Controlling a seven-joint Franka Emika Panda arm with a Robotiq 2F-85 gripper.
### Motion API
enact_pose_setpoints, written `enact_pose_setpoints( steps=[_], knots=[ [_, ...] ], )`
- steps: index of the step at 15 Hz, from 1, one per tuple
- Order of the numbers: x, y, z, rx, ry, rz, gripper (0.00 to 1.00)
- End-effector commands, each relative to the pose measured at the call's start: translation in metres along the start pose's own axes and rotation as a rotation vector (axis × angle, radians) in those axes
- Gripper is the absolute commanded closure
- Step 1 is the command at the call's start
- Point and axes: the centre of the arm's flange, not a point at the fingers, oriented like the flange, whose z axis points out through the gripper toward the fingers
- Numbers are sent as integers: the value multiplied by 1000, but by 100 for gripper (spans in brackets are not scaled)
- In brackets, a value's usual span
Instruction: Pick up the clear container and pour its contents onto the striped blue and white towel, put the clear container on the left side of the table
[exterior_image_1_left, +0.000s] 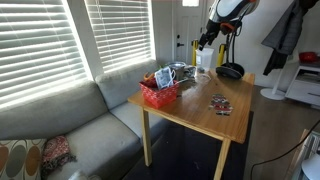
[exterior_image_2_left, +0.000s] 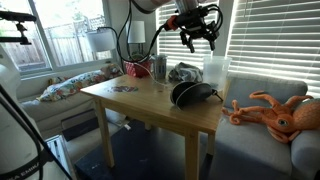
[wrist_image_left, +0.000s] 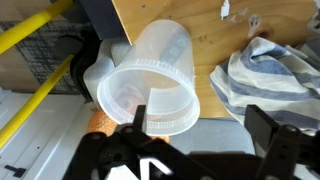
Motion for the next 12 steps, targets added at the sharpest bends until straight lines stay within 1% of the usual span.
enact_pose_setpoints(
  steps=[1, 2, 3, 4, 6, 8, 9, 10, 11, 12],
  knots=[
    [11, 12, 26, 14, 24, -8, 0],
    [11, 11, 32, 17, 21, -10, 0],
    [11, 11, 36, 21, 20, -10, 6],
    [12, 11, 41, 25, 18, -10, 28],
    [12, 10, 47, 33, 13, -4, 32],
    [12, 10, 51, 45, -4, 10, 46],
    [12, 9, 51, 51, -6, 16, 54],
    [13, 9, 51, 56, -5, 27, 60],
    [14, 9, 50, 56, -1, 36, 69],
    [14, 8, 50, 60, -2, 40, 74]
  ],
)
